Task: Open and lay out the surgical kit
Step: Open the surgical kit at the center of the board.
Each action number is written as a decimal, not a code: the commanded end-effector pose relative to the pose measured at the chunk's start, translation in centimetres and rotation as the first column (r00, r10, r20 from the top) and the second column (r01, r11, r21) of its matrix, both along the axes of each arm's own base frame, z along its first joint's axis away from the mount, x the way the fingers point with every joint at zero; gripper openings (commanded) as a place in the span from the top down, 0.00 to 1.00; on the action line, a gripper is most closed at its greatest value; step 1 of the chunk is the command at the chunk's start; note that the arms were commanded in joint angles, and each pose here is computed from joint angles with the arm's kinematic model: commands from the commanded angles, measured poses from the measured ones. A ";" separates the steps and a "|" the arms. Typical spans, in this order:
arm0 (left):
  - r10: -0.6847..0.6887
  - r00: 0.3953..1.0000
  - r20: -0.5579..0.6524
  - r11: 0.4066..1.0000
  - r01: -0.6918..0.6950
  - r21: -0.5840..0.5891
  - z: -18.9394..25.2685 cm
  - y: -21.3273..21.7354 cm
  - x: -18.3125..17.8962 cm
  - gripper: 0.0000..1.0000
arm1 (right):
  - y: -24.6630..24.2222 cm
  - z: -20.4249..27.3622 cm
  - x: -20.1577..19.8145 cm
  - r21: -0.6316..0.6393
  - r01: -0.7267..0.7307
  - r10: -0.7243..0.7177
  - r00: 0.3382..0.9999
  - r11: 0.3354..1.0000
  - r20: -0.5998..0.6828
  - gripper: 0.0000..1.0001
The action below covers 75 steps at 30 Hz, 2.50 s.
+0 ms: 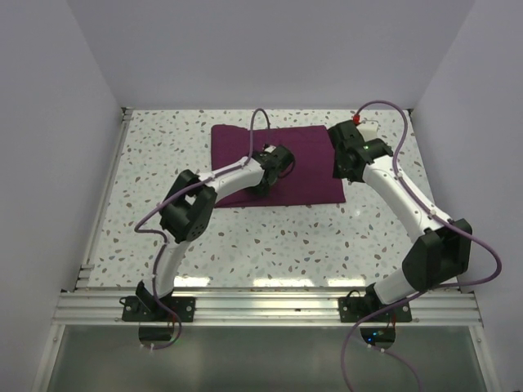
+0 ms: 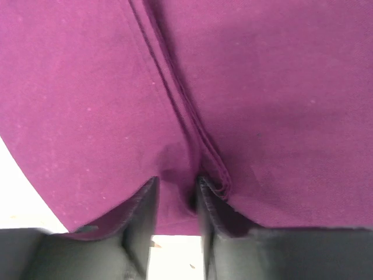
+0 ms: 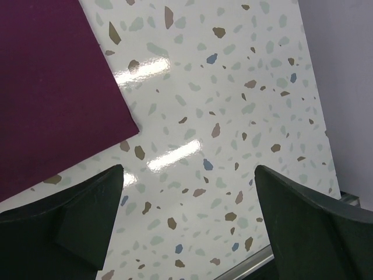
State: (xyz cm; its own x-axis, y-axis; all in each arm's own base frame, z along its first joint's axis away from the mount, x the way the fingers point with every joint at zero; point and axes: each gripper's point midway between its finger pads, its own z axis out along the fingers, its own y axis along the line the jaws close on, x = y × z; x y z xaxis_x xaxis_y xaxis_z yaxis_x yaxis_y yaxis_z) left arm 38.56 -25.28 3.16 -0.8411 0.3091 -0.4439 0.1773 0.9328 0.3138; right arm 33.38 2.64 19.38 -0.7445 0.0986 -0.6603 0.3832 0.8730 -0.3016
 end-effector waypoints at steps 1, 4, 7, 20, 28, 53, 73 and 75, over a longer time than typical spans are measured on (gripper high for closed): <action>0.004 1.000 -0.019 1.000 -0.004 0.016 -0.4 0.5 -0.2 0.68 | 0.4 1.0 1.4 0.021 -0.007 0.006 0.999 1.000 0.042 0.02; -0.016 0.999 -0.031 1.000 0.015 -0.006 -0.4 0.2 -0.2 0.87 | 0.7 0.6 1.8 0.028 -0.009 0.009 0.999 1.000 0.031 0.02; -0.023 0.999 -0.028 0.999 0.023 -0.028 -0.2 0.1 -0.1 1.00 | 1.1 0.2 2.2 0.042 -0.012 0.011 1.000 0.999 0.022 0.02; 0.528 0.832 0.168 0.845 -0.496 -0.201 13.4 23.0 -0.5 1.00 | 5.0 0.7 7.1 0.146 -0.103 0.096 0.994 0.984 0.058 0.02; 0.597 0.799 0.070 0.792 -0.574 -0.207 10.8 24.9 -7.0 0.00 | 8.4 0.1 15.7 0.248 -0.148 0.116 0.984 0.957 0.137 0.02; 0.597 0.801 0.046 0.794 -0.581 -0.181 11.3 25.3 -9.6 0.00 | 3.2 -13.8 25.9 0.426 0.038 -0.062 0.997 0.904 0.043 0.28; 0.596 0.801 0.053 0.799 -0.586 -0.131 11.5 26.1 -10.2 0.00 | 2.9 -17.8 24.9 0.408 0.075 -0.066 0.997 0.910 -0.038 0.82; 0.594 0.803 0.052 0.801 -0.584 -0.136 11.5 26.0 -10.1 0.00 | 2.5 -16.8 24.7 0.394 0.072 -0.067 0.997 0.916 -0.028 0.93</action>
State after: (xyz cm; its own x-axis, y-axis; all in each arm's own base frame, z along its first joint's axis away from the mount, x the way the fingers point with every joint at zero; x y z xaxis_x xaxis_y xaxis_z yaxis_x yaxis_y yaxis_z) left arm 28.40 0.31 13.58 -0.8158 -0.2897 -0.5005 -0.4303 0.8823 0.1907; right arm 58.55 5.23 2.76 -0.7262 0.4101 -0.5518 0.4492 0.8906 0.0708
